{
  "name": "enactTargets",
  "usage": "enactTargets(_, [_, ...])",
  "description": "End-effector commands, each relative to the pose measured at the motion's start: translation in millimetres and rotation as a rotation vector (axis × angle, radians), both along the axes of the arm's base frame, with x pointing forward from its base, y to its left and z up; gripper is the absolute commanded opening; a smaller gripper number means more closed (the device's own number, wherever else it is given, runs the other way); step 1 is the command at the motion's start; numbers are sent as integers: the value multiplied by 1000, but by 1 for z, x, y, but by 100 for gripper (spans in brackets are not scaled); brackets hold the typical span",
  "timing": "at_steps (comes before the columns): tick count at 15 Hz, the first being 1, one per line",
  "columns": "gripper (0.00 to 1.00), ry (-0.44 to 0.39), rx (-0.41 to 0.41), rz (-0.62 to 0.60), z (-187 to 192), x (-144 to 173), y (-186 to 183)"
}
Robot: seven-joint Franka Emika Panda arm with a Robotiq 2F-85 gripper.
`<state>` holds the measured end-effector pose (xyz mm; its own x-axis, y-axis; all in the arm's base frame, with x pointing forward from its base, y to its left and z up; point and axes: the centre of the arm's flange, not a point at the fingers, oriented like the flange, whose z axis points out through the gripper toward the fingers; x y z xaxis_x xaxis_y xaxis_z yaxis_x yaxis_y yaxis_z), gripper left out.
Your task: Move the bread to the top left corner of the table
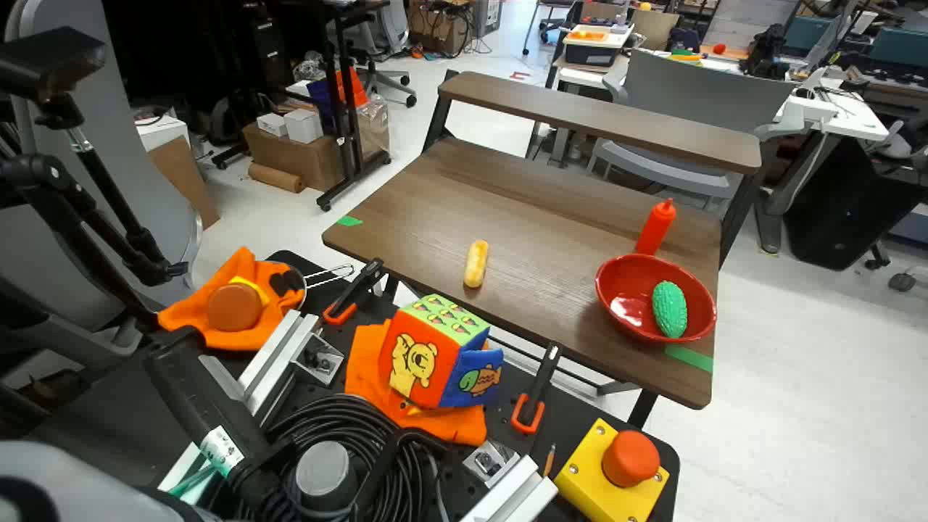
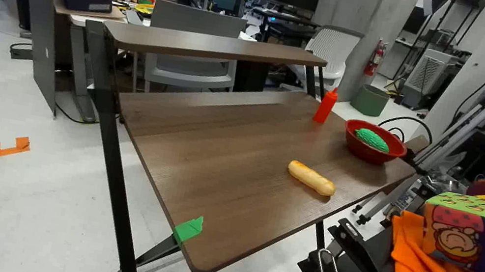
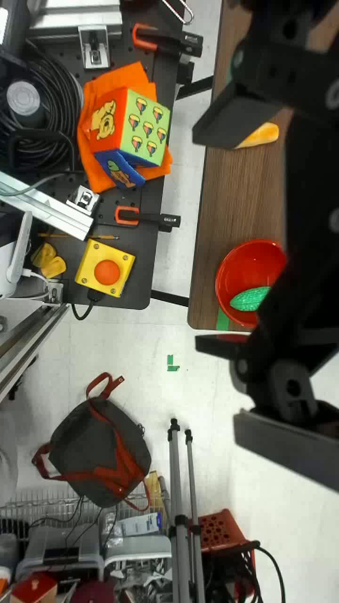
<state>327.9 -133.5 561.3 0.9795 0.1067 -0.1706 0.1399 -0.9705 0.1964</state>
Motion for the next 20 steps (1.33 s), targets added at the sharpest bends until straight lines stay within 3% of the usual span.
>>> enactTargets(1, [100,-1,0,0,0,0,0])
enactTargets(12, [100,8,2,-11,2,3,2])
enactTargets(16, [100,-2,-13,-60,-22,38,17])
enactTargets(20, [100,14,42,6,-74,97,45])
